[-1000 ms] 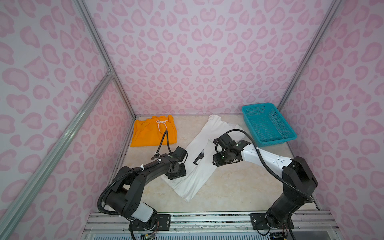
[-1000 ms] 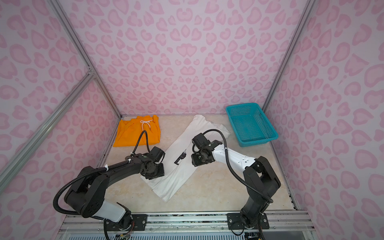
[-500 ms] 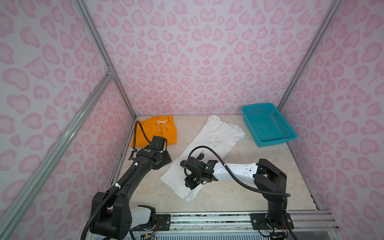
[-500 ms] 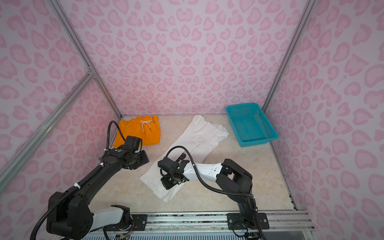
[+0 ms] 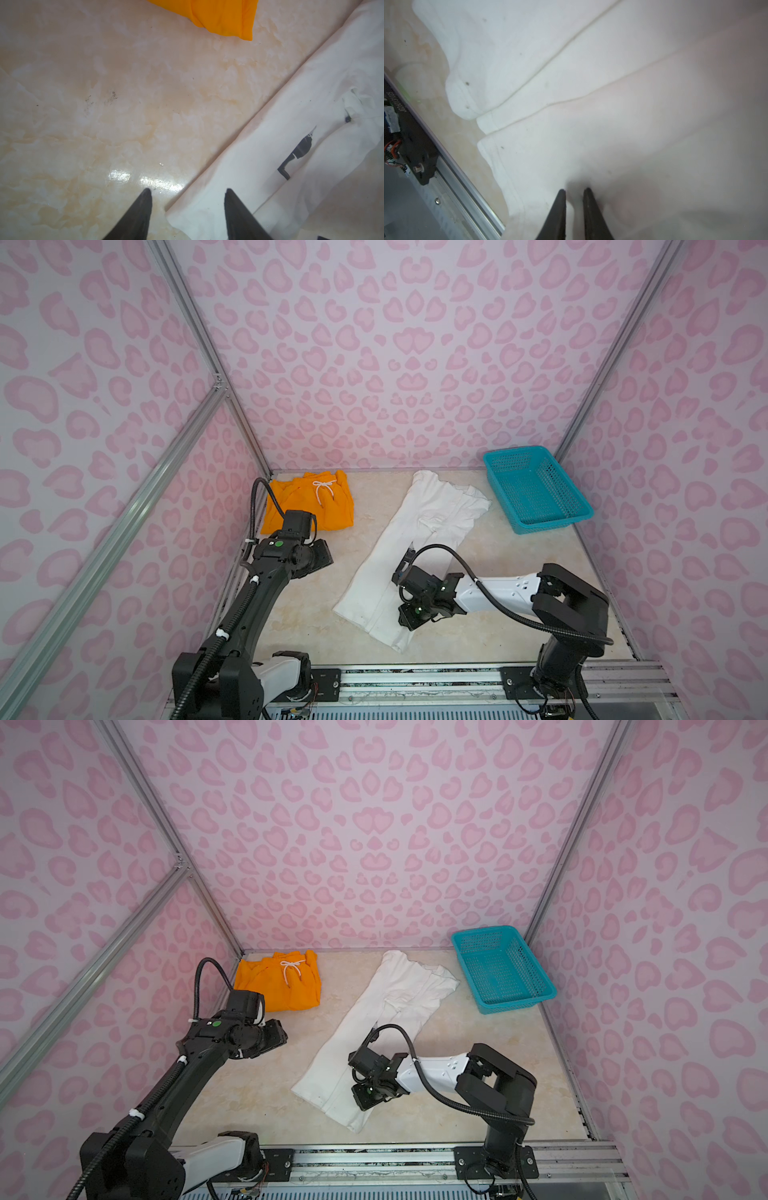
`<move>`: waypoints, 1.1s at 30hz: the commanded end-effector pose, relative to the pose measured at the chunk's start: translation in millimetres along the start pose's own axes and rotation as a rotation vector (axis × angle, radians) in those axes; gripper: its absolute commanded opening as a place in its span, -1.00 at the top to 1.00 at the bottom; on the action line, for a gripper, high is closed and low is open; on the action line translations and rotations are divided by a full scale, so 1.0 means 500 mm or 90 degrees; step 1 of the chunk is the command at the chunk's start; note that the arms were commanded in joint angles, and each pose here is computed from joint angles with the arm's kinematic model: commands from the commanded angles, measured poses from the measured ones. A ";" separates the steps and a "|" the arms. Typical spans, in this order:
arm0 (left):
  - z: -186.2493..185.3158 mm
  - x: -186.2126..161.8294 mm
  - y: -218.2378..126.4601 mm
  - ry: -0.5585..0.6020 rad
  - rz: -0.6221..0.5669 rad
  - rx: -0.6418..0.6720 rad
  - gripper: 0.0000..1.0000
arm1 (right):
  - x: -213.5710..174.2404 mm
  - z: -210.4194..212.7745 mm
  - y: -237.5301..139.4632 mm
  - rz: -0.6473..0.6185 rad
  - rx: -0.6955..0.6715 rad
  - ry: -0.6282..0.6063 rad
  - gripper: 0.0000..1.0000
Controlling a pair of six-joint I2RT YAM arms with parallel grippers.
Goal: Fold and stack the mixed laundry pile
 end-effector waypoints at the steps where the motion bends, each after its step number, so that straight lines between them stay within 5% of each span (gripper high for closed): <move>1: -0.022 -0.030 0.008 0.064 0.049 -0.032 -0.18 | -0.086 -0.118 -0.023 0.077 -0.157 0.104 0.60; 4: -0.060 -0.067 0.026 0.123 0.093 -0.041 -0.20 | -0.110 -0.160 -0.062 0.070 -0.183 0.139 0.55; 7: -0.102 -0.115 0.049 0.168 0.138 -0.062 -0.23 | -0.114 -0.166 -0.112 0.053 -0.207 0.144 0.25; 14: -0.133 -0.242 0.084 0.201 0.227 -0.140 -0.24 | -0.145 -0.159 -0.208 -0.022 -0.172 0.241 -0.10; 17: -0.162 -0.285 0.094 0.192 0.249 -0.233 -0.22 | -0.174 -0.179 -0.208 -0.032 -0.164 0.279 -0.19; 28: -0.211 -0.355 0.153 0.233 0.276 -0.264 -0.12 | -0.197 -0.187 -0.158 -0.046 -0.028 0.332 -0.16; 33: -0.214 -0.373 0.171 0.237 0.300 -0.248 0.04 | -0.210 -0.201 -0.137 -0.027 -0.035 0.345 -0.01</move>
Point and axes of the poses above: each gripper's point midway between its finger pads, its own y axis out along the fingers, its own z axis along the line the jaws close on, x = y × z, the point moved 8 cm from there along -y, back along the fingers, and after that the axes turned 8 degrees about y, right-handed, at the moved point
